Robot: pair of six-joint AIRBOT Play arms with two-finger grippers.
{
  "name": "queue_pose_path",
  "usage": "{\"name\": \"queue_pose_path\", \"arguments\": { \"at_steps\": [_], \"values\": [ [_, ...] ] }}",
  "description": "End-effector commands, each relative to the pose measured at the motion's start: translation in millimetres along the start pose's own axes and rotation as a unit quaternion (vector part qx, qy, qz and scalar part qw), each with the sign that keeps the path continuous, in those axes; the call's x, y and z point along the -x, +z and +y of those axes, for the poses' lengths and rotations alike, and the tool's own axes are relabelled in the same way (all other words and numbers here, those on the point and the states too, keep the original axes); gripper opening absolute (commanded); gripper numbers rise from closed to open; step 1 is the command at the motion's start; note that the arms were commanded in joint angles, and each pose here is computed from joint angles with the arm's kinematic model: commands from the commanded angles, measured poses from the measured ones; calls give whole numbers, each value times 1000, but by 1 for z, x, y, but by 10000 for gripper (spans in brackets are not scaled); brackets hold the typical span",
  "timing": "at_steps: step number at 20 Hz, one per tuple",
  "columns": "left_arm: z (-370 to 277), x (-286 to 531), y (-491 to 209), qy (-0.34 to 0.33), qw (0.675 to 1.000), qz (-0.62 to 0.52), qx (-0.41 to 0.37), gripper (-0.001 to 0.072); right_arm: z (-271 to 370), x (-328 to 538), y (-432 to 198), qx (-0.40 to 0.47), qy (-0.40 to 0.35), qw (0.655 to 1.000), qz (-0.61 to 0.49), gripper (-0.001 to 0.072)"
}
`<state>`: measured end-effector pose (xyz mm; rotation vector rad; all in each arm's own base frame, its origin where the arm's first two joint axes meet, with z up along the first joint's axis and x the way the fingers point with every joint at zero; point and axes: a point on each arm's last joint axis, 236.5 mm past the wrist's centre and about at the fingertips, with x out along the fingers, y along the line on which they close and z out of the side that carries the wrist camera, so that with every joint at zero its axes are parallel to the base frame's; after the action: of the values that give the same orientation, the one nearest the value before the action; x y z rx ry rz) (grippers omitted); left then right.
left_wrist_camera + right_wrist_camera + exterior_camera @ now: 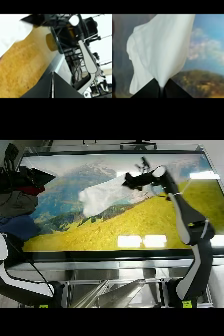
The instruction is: Fold the shirts.
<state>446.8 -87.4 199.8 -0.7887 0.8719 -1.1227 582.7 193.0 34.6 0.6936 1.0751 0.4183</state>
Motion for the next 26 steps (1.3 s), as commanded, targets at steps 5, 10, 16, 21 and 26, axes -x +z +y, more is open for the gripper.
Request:
{"name": "queue_pose_path", "arguments": {
  "at_steps": [5, 10, 16, 21, 26],
  "values": [
    [-3, -1, -5, -5, 1000, 11, 1, 8, -262, 278, 27, -222, -332, 904, -153, 22],
    [-3, -8, -3, -5, 1000, 10, -1, 8, -382, 404, -62, -379, -371, 793, -301, 22],
    [-8, -36, -1, -7, 1000, 15, -9, 8, -447, 380, -190, -491, -367, 726, -311, 23],
    [-13, -50, -6, -14, 999, 28, -12, 9, -442, 374, -201, -467, -380, 751, -272, 124],
    [-16, -48, -11, -21, 999, 39, -12, 18, -382, 374, -237, -437, -380, 806, -124, 698]
  ]
}}
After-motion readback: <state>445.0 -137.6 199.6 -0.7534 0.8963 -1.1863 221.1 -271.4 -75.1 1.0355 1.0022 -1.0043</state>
